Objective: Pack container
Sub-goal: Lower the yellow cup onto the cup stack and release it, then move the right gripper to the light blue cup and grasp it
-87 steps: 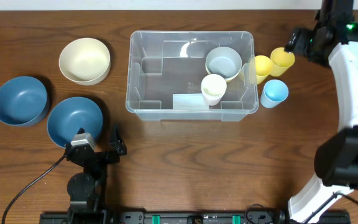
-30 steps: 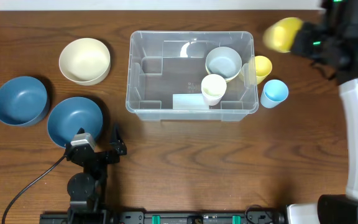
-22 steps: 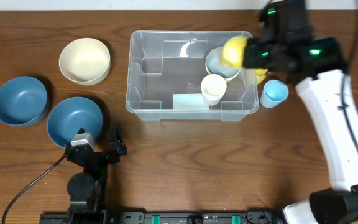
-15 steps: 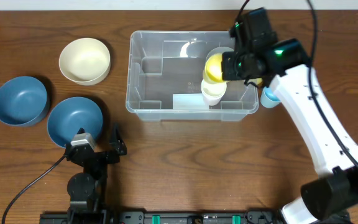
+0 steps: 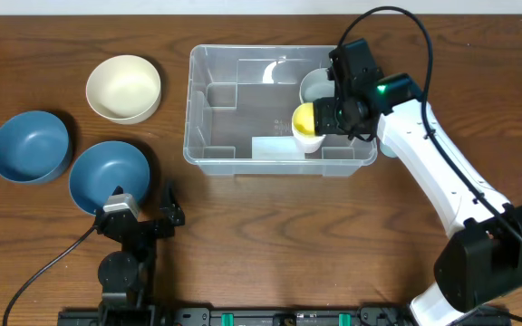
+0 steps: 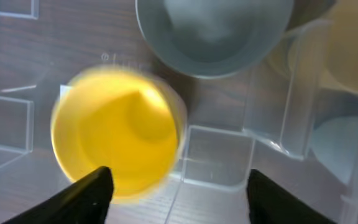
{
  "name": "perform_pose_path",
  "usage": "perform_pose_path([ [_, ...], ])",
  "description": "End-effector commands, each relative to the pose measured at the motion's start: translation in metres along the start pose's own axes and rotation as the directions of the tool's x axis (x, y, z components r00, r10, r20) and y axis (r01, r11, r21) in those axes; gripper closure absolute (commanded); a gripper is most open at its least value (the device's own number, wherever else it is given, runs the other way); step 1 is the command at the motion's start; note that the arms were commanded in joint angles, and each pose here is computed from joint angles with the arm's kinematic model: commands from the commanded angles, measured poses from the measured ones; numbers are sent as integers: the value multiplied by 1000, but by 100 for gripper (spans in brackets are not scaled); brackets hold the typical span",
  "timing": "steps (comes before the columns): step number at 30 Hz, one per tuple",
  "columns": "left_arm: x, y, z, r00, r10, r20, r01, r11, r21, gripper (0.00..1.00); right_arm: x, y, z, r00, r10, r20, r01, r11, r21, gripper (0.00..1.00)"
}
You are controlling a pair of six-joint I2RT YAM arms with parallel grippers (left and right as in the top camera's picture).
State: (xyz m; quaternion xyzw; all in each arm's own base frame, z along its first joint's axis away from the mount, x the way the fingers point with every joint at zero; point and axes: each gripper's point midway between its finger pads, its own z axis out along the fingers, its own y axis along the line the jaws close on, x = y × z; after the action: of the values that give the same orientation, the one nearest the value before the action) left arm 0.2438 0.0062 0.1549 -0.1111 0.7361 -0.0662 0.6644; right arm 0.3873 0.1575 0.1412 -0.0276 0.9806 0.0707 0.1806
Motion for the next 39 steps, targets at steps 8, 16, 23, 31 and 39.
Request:
perform_pose_path([
  [8, 18, 6, 2, 999, -6, -44, 5, 1000, -18, 2, -27, -4, -36, 997, -13, 73, 13, 1000, 13, 28],
  [16, 18, 6, 2, 999, -6, -44, 5, 1000, -18, 2, -44, -72, -100, 977, 163, 137, -176, 981, 84, 25],
  [23, 18, 6, 2, 999, -6, -44, 5, 1000, -18, 2, 9, -146, -92, 933, 358, -37, -342, 915, 214, 25],
  [31, 18, 6, 2, 999, -6, -44, 5, 1000, -18, 2, 53, -177, -48, 887, 441, -137, -394, 878, 273, 25],
  [39, 18, 6, 2, 999, -6, -44, 5, 1000, -18, 2, 55, -187, -5, 888, 454, -67, -425, 869, 255, 28],
])
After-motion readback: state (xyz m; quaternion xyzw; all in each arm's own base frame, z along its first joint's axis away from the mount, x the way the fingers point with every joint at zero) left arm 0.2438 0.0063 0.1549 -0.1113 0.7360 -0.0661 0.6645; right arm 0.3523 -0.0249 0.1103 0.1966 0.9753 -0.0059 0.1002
